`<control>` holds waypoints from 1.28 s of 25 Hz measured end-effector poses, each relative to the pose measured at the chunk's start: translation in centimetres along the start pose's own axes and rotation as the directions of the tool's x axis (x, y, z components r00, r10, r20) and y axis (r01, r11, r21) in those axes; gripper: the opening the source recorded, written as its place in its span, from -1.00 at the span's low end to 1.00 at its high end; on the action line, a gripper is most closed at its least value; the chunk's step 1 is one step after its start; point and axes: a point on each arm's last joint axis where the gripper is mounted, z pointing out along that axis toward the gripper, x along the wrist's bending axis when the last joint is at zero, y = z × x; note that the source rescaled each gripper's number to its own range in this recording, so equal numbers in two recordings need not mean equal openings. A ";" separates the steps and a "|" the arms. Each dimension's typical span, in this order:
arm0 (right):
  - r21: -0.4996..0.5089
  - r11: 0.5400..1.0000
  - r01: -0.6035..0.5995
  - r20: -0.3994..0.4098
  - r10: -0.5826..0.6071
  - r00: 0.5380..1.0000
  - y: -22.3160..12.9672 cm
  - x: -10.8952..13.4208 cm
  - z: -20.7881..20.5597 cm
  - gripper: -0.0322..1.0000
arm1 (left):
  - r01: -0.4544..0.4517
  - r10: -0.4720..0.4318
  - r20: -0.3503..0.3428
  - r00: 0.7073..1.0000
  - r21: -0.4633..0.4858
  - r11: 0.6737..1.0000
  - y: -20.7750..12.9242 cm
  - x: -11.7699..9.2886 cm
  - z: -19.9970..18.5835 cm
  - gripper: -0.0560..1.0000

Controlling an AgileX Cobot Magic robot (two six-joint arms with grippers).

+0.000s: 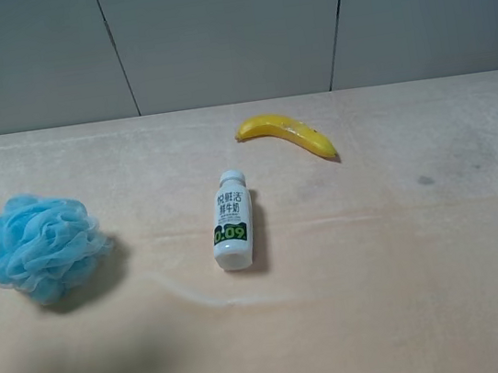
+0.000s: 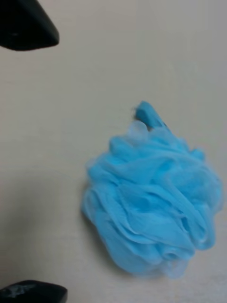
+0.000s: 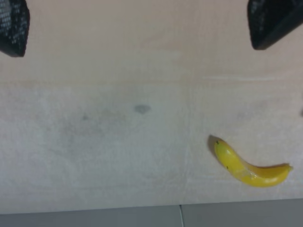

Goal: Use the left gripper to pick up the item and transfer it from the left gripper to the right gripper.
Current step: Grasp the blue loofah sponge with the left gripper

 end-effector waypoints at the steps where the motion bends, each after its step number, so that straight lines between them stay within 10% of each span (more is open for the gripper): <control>1: 0.000 1.000 0.000 0.000 0.000 1.000 0.0 0.0 0.0 1.00 | -0.014 0.013 0.009 1.000 0.021 1.000 0.4 -0.3 0.9 0.92; 17: -0.002 1.000 0.000 0.000 0.000 1.000 0.0 0.0 0.0 1.00 | -0.186 0.178 0.054 0.983 0.245 0.951 2.1 -2.6 12.9 0.92; 32: -0.002 1.000 0.000 0.000 0.000 1.000 0.0 0.0 0.0 1.00 | -0.075 0.042 0.114 0.993 0.307 0.949 1.1 -4.0 21.1 0.64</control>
